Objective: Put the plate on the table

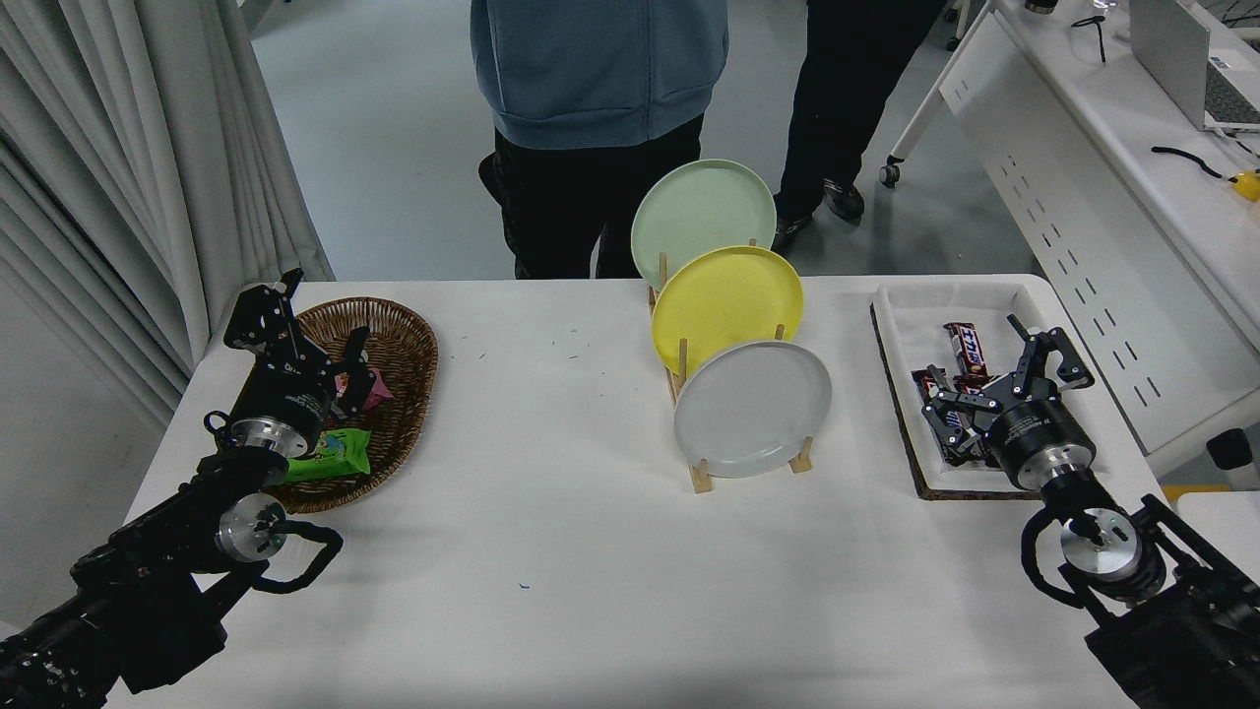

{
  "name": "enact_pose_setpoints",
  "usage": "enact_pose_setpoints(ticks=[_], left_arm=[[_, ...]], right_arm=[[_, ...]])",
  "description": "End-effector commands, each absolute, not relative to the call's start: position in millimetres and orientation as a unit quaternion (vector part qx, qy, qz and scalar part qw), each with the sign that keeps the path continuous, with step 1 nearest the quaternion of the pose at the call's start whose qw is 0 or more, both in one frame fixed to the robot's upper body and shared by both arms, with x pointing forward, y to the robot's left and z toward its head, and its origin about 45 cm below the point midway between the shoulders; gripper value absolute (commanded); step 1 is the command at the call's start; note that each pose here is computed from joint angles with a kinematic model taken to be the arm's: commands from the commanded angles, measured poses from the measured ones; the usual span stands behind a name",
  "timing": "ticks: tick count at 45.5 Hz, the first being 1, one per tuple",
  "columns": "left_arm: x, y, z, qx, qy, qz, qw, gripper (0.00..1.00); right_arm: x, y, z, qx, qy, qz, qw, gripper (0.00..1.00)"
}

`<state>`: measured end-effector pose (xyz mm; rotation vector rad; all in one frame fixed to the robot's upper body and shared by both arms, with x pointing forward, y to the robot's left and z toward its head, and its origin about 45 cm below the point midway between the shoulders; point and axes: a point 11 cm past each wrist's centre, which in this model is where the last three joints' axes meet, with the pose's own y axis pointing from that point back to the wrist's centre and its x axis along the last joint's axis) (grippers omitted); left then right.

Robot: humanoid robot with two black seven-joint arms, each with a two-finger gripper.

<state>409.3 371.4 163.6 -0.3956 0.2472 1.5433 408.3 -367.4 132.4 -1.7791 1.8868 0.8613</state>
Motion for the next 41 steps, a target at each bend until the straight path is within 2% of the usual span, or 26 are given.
enact_pose_setpoints(ticks=[1,16,18,41], left_arm=[[409.3,371.4,163.6,-0.177,0.111,0.691,0.6921,1.0],[409.8,371.1,164.3,-0.178,0.11,0.6902,0.6927,1.0],[409.2,371.7,163.5,-0.177,0.111,0.691,0.6921,1.0],[409.3,371.3,163.7,-0.177,0.111,0.6905,0.6925,1.0]], right_arm=[[411.1,-368.6,136.8,-0.64,0.675,0.304,0.205,0.99],[410.2,-384.1,143.3,-0.64,0.682,0.291,0.2,0.99],[409.4,-386.1,142.9,-0.639,0.684,0.291,0.199,0.99],[406.5,-409.6,149.9,-0.639,0.698,0.271,0.177,0.99]])
